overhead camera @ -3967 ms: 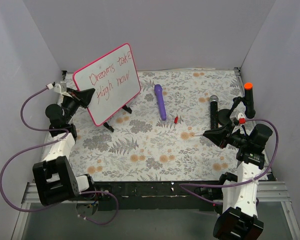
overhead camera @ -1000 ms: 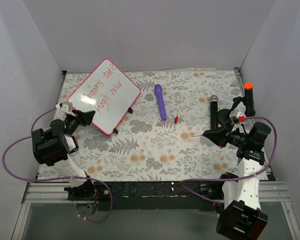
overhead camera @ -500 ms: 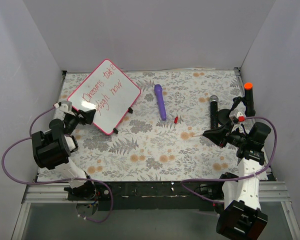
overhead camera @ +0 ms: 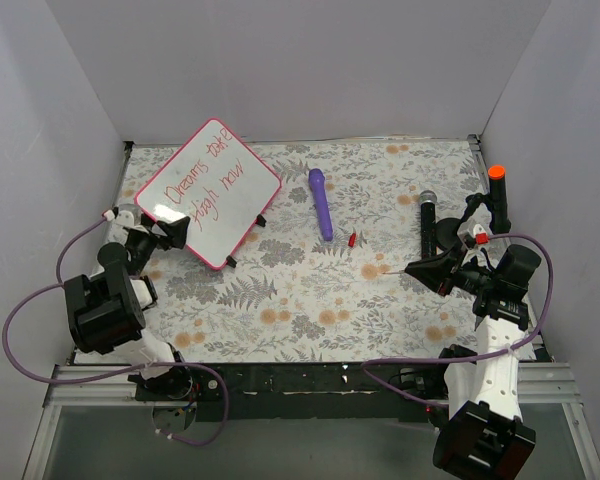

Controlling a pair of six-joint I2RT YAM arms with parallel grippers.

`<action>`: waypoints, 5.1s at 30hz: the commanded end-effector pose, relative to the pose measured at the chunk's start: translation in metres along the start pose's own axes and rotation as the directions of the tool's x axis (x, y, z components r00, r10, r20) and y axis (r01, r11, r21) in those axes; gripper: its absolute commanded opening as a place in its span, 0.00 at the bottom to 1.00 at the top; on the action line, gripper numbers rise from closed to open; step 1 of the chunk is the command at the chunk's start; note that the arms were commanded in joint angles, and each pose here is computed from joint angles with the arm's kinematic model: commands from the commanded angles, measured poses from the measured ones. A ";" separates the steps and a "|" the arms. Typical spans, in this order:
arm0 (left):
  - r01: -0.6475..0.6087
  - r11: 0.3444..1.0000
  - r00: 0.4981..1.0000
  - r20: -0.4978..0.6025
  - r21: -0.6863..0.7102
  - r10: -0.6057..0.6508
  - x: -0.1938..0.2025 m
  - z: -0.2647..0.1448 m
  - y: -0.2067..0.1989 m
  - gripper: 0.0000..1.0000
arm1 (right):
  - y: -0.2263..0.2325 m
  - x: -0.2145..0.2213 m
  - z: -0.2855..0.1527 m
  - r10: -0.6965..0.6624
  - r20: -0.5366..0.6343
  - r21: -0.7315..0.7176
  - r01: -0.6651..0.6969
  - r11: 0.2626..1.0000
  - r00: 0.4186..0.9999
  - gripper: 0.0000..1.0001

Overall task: Write a sentence on the whiteboard
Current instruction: Place the whiteboard on the whiteboard stand, then close the whiteboard marker at the center of the board.

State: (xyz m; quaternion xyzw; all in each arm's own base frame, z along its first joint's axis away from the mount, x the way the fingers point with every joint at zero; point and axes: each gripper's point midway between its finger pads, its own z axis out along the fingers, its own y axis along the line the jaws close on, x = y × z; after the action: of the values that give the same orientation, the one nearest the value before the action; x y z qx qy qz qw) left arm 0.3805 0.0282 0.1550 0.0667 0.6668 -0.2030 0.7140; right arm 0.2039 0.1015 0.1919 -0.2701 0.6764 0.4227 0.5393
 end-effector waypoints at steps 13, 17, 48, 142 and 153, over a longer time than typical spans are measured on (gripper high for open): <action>-0.009 0.947 0.999 0.045 -0.321 0.024 -0.024 -0.032 0.032 0.98 | 0.013 -0.014 0.000 -0.080 0.014 -0.047 0.081 0.996 0.997 0.01; 0.009 0.904 0.998 0.054 -0.427 0.015 -0.025 -0.046 0.042 0.98 | 0.015 -0.015 0.000 -0.089 0.016 -0.048 0.090 0.995 0.996 0.01; 0.478 0.866 0.708 -0.518 -0.149 -0.480 -0.043 0.022 -0.244 0.89 | -0.017 -0.030 -0.006 -0.004 -0.122 0.087 0.015 0.996 0.993 0.01; -0.077 0.988 0.292 -0.945 0.134 0.150 0.233 0.121 -0.372 0.23 | -0.033 -0.015 -0.004 0.076 -0.113 0.094 -0.066 0.993 0.991 0.01; 0.037 0.976 0.369 -0.910 0.214 0.186 0.210 0.111 -0.389 0.00 | -0.032 -0.017 -0.003 0.088 -0.119 0.078 -0.079 0.994 0.989 0.01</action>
State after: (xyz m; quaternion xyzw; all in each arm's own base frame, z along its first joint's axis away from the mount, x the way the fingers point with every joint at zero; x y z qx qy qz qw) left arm 0.3613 -0.4174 0.0270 0.2449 0.9322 -0.1415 0.2256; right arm 0.2332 0.0791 0.1887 -0.2372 0.7451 0.3898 0.4864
